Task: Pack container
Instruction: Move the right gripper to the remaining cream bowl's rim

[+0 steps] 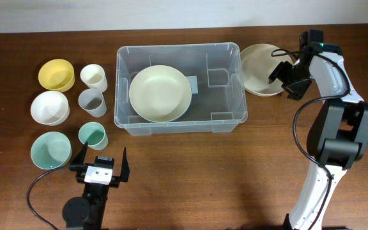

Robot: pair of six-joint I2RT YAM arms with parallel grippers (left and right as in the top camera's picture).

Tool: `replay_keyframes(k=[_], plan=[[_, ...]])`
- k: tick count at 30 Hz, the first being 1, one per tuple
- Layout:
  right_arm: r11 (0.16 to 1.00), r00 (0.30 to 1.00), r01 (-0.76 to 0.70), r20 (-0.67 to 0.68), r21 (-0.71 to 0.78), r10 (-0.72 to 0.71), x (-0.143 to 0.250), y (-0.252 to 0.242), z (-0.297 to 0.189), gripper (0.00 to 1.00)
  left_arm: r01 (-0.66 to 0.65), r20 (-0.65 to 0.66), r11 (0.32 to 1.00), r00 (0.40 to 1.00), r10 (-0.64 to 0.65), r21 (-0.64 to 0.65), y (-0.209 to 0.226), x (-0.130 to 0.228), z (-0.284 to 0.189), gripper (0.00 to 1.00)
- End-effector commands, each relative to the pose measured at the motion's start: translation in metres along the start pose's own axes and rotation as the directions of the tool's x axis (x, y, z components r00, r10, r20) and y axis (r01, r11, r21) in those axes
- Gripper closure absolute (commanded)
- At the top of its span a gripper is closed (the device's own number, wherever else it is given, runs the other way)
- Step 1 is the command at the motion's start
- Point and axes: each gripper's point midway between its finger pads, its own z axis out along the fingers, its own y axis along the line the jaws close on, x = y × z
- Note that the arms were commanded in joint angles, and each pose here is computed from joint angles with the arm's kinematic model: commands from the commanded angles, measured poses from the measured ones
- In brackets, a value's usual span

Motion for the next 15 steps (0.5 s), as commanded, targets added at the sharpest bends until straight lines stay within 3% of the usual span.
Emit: replay_keyframes(k=[1, 10, 15], plan=[[1.0, 1.0, -0.013, -0.005, 0.027, 0.013, 0.0018, -0.0069, 0.0062, 0.26, -0.011, 0.001, 1.0, 1.0, 0.011, 0.005, -0.0007, 0.0009, -0.0002, 0.0], [0.999, 1.0, -0.014, -0.001, 0.036, 0.014, 0.0018, -0.0094, 0.0089, 0.51, -0.011, 0.001, 1.0, 1.0, 0.011, 0.005, -0.0007, 0.0009, -0.0002, 0.0], [0.999, 1.0, -0.015, 0.005, 0.042, 0.014, 0.0004, -0.0116, 0.0103, 0.51, -0.011, 0.001, 1.0, 1.0, 0.011, 0.005, -0.0008, 0.0009, -0.0002, 0.0]])
